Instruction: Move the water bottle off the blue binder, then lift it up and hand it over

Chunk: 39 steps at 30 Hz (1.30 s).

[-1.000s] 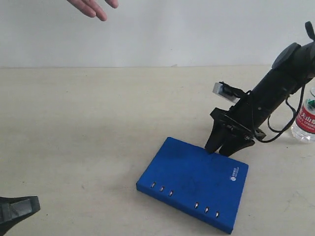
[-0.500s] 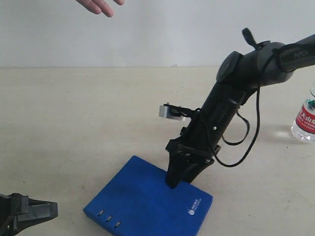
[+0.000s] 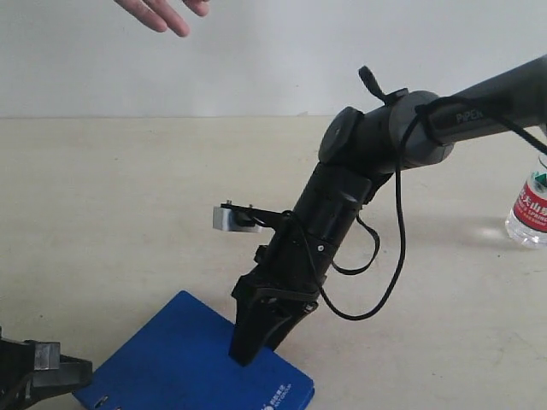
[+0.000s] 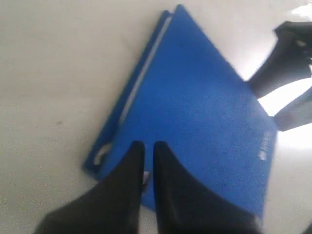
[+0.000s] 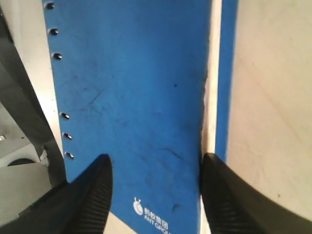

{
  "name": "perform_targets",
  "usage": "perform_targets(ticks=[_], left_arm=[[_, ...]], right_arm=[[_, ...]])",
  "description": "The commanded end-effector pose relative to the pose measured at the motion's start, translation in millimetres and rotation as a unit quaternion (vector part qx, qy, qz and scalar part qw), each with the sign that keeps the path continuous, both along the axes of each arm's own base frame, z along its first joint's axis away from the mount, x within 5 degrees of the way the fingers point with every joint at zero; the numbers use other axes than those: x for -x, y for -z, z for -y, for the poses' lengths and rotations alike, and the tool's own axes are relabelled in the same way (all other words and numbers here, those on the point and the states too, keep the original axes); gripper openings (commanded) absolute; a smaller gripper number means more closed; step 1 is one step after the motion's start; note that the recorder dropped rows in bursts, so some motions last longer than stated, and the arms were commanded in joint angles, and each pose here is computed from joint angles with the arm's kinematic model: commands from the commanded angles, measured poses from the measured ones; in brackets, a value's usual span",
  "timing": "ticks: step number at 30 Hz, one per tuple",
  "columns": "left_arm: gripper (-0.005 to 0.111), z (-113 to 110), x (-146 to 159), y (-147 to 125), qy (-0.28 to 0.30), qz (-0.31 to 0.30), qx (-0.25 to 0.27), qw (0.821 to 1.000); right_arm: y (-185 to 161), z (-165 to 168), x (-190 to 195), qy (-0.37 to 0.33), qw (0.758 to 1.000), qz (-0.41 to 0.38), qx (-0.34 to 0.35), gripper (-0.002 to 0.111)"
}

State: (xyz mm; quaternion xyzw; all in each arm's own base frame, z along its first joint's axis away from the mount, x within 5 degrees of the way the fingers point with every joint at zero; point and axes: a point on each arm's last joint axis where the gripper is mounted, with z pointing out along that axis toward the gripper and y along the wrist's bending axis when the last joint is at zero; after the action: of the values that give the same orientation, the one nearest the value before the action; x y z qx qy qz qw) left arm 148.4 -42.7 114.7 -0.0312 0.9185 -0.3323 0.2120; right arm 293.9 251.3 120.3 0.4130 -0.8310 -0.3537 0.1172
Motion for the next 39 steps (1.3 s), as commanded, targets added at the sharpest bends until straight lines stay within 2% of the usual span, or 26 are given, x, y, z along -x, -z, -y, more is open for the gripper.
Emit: perform_targets(ticks=[1, 3, 5, 10, 14, 16, 17, 20, 21, 23, 24, 27, 30, 34, 37, 39], left_arm=[[0.007, -12.9, 0.8, 10.1, -0.052, -0.041, -0.065, 0.996], [0.007, -11.2, 2.0, 9.7, -0.056, -0.046, -0.052, 0.996], [0.007, -7.1, 1.7, 7.0, -0.051, -0.043, -0.025, 0.997], [0.007, 3.4, 1.5, -1.8, -0.026, -0.026, 0.044, 0.998], [0.007, 5.0, 1.6, -3.3, -0.022, -0.023, 0.055, 0.998], [0.007, 5.0, 1.6, -3.3, -0.021, -0.022, 0.054, 0.998], [0.011, 4.7, 1.6, -3.1, -0.021, -0.022, 0.052, 0.998], [0.030, 3.2, 1.0, -1.9, -0.025, -0.024, 0.042, 0.999], [0.043, 0.7, 1.0, 0.4, -0.031, -0.028, 0.025, 0.999], [0.056, -1.7, -1.6, 1.1, -0.036, -0.027, 0.011, 0.999], [0.059, -2.0, -4.4, -0.2, -0.039, -0.025, 0.012, 0.999], [0.060, 0.0, -17.8, -9.9, -0.037, -0.003, 0.038, 0.999], [0.060, 0.4, -34.3, -21.5, -0.029, 0.031, 0.051, 0.998], [0.060, 0.6, -40.9, -25.0, -0.026, 0.041, 0.056, 0.997], [0.060, 2.3, -42.6, -21.4, -0.021, 0.030, 0.070, 0.997], [0.060, 2.3, -43.6, -15.1, -0.022, 0.013, 0.073, 0.997]], right_arm=[[-7.4, -4.6, 2.3, 0.009, 1.000, -0.008, -0.027, 0.050], [-9.4, -7.3, 2.0, 0.019, 0.999, -0.014, -0.041, 0.049], [-11.9, -9.7, 1.6, 0.029, 0.998, -0.018, -0.055, 0.045], [-13.1, -11.1, 1.3, 0.032, 0.997, -0.019, -0.065, 0.021], [-12.9, -11.7, 1.2, -0.006, 0.995, 0.012, -0.097, 0.020], [-12.5, -12.4, -0.2, -0.004, 0.995, 0.022, -0.101, 0.012], [-8.5, -13.2, -7.6, 0.025, 0.994, 0.056, -0.085, -0.001], [-3.7, -9.9, -24.3, 0.095, 0.988, 0.102, -0.059, 0.000], [-2.5, -3.5, -34.1, 0.126, 0.983, 0.119, -0.052, 0.000], [-1.8, 8.4, -46.7, 0.168, 0.977, 0.127, -0.043, 0.000], [-1.6, 16.7, -53.2, 0.194, 0.973, 0.121, -0.036, 0.000], [-2.2, 41.4, -66.3, 0.257, 0.963, 0.079, -0.020, 0.000], [-3.2, 48.9, -59.2, 0.217, 0.975, 0.043, -0.016, 0.000], [-5.2, 48.7, -52.9, 0.170, 0.984, 0.036, -0.032, 0.001], [-4.7, 48.8, -54.2, 0.161, 0.985, 0.053, -0.038, 0.011], [-4.2, 48.9, -55.7, 0.162, 0.984, 0.063, -0.038, 0.024]])
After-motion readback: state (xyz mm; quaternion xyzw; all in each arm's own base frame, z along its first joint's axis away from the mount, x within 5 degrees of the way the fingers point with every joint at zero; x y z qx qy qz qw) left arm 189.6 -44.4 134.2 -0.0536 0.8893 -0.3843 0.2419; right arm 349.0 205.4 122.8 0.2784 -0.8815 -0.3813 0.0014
